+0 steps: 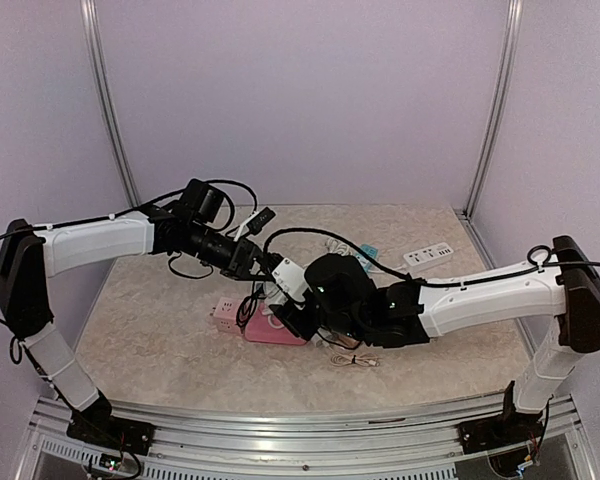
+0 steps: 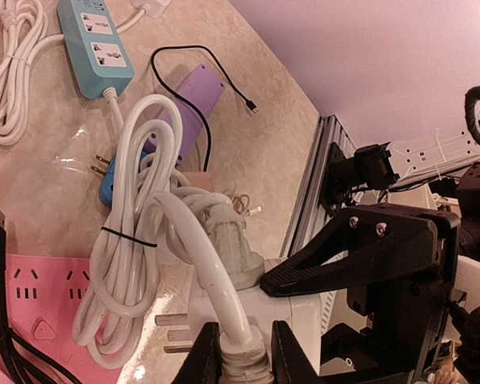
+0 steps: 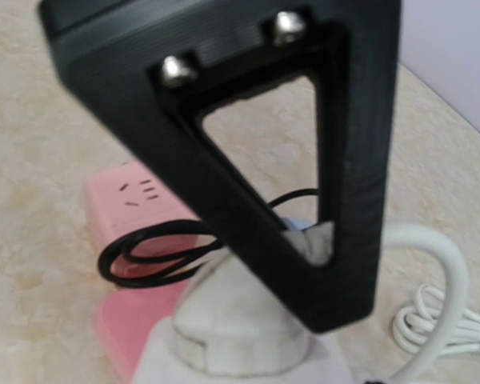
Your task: Pull the plug off the socket
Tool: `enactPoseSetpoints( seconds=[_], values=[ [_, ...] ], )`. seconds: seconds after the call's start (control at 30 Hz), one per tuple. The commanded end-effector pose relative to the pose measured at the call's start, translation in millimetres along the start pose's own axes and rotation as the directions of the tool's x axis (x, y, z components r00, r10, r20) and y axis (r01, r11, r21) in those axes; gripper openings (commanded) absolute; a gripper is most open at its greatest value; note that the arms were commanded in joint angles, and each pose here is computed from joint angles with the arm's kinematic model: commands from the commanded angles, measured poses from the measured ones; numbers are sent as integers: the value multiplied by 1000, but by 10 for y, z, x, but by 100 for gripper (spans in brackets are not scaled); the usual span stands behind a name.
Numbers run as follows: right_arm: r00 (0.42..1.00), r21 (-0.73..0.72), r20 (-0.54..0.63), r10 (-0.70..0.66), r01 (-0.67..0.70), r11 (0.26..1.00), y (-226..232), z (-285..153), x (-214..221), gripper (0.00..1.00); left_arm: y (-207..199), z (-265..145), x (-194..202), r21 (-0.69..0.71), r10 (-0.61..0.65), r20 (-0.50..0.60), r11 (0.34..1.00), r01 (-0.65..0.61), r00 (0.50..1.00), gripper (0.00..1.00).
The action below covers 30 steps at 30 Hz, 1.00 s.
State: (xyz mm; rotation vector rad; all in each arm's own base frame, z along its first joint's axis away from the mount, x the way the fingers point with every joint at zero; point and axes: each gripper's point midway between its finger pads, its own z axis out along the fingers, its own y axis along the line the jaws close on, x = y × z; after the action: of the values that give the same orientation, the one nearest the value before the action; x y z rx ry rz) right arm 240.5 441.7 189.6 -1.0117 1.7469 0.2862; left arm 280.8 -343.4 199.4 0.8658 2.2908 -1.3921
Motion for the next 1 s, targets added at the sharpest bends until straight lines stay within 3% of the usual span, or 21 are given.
enactPoseSetpoints(
  seconds=[0.0,0.47,0.97],
  values=[
    [996,-26,77,-53,55,998,-16,-191,-128,0,-175,-50,-82,55,30,2,998,-31,1000,0],
    [986,-107,146,-75,91,990,174,-367,-303,0,-90,-13,-56,53,0,-17,999,1,1000,0],
    [1000,168,-11,19,-17,986,-358,-127,-93,0,-184,-28,-69,38,46,1,998,-46,999,0]
  ],
)
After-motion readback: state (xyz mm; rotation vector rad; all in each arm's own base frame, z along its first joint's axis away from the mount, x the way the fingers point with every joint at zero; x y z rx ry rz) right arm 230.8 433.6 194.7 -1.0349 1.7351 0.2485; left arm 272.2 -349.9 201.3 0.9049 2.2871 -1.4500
